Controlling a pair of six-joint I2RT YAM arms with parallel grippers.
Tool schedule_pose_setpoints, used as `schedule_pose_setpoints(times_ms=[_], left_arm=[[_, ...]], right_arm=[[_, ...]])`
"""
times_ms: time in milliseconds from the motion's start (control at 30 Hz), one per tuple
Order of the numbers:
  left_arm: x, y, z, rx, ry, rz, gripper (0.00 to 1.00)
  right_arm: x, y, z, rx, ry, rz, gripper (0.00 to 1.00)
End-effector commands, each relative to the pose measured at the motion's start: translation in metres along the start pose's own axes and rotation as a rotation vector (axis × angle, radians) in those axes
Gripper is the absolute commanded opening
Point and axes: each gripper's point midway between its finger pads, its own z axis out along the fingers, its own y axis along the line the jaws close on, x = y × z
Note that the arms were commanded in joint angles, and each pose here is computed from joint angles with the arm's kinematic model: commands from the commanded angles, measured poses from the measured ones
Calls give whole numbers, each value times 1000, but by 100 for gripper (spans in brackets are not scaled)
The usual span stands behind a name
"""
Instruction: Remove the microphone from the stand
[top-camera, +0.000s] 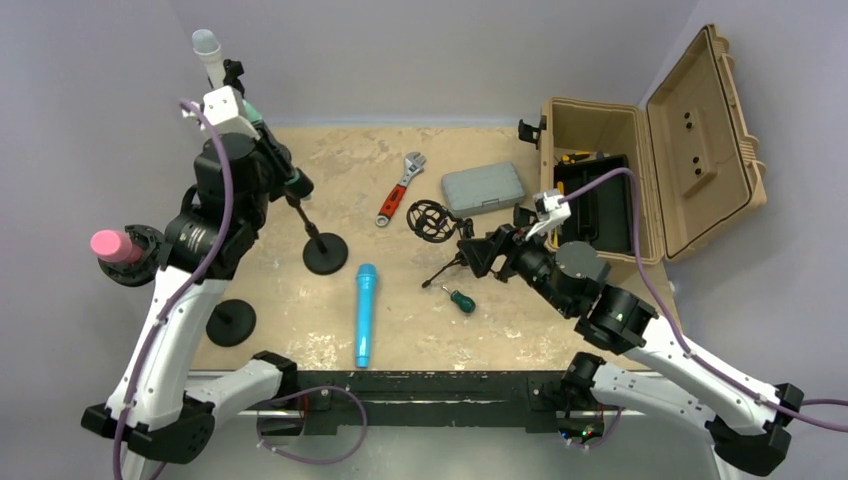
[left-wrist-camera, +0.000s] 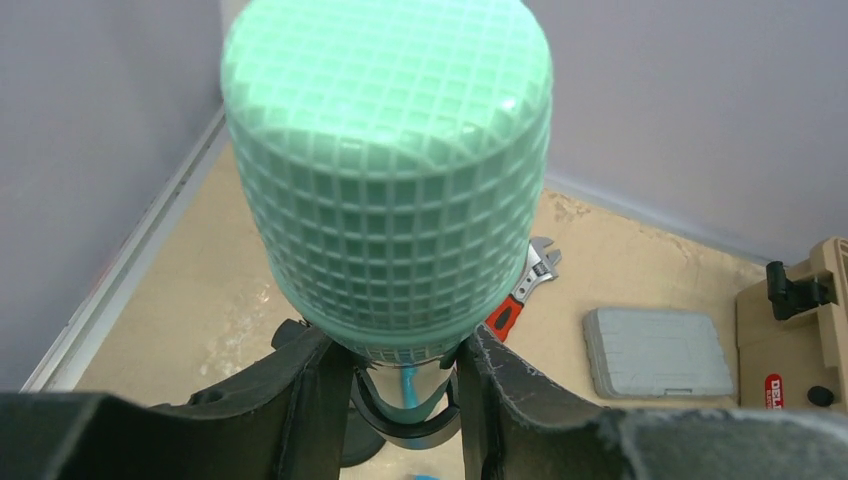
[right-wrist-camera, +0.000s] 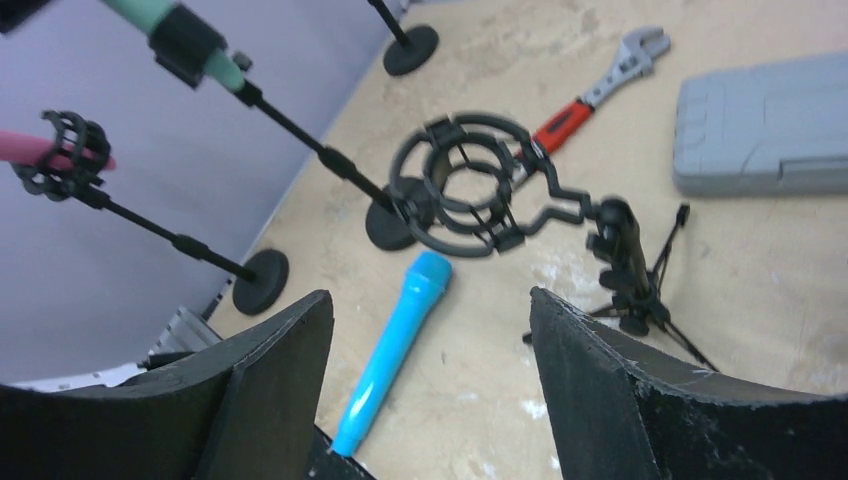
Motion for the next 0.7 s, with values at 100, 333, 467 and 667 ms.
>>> schedule_pose_setpoints(times_ms=[100, 333, 467, 667], left_arm=[[-5, 30, -40, -38, -44, -48, 0], [9, 26, -49, 22, 12, -44, 0], [7, 21, -54, 62, 15, -27, 35], [-5, 16, -73, 138, -12, -19, 69]], right_arm=[[-62, 40, 12, -74, -107, -121, 71], [-86, 96, 48, -226, -110, -178, 71], [-92, 128, 67, -326, -120, -179, 73], [-95, 177, 93, -401, -124, -195, 78]])
